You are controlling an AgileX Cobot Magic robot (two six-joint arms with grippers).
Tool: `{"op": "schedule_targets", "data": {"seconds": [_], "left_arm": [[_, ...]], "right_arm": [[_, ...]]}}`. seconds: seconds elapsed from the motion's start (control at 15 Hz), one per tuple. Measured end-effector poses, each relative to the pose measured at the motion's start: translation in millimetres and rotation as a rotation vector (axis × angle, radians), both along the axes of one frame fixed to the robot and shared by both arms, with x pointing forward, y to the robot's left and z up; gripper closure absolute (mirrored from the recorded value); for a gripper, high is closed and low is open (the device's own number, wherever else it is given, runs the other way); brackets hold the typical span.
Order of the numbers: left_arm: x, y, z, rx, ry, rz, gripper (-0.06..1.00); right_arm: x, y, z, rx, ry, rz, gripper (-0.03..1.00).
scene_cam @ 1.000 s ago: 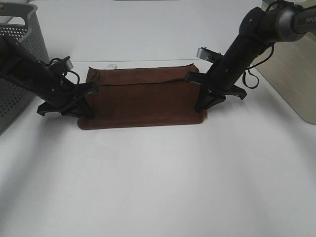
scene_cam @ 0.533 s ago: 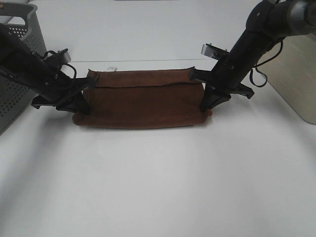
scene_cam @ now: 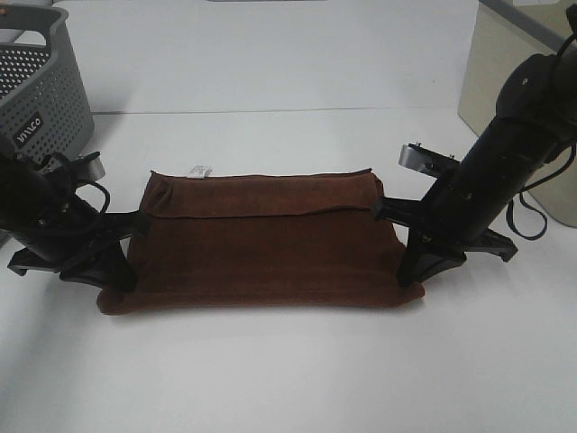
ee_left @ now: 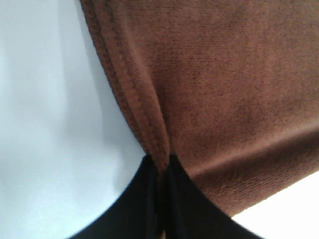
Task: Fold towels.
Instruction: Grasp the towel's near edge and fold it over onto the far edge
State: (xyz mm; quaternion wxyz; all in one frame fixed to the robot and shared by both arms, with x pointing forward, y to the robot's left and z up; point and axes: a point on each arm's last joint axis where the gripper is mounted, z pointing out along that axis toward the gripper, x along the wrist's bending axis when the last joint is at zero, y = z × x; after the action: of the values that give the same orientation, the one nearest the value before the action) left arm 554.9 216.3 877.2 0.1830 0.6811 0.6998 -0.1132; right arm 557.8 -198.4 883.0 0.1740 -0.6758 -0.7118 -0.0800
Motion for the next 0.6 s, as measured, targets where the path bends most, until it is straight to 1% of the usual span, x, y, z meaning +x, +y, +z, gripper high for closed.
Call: {"op": "schedule_targets", "data": {"seconds": [0.13, 0.27, 0.4, 0.6], "left_arm": [[2, 0, 4, -0.004, -0.013, -0.001, 0.92], [12, -4, 15, -0.031, -0.023, 0.008, 0.92], [30, -6, 32, -0.042, -0.074, 0.029, 0.92], [60, -8, 54, -0.035, -0.142, 0.071, 0.92]], "right_arm": [[0, 2, 3, 0.018, -0.014, 0.008, 0.97], [9, 3, 10, 0.027, -0.050, 0.019, 0.97], [27, 7, 26, 0.043, -0.120, 0.026, 0.97], [59, 14, 56, 0.063, -0.230, 0.048, 0.97]]}}
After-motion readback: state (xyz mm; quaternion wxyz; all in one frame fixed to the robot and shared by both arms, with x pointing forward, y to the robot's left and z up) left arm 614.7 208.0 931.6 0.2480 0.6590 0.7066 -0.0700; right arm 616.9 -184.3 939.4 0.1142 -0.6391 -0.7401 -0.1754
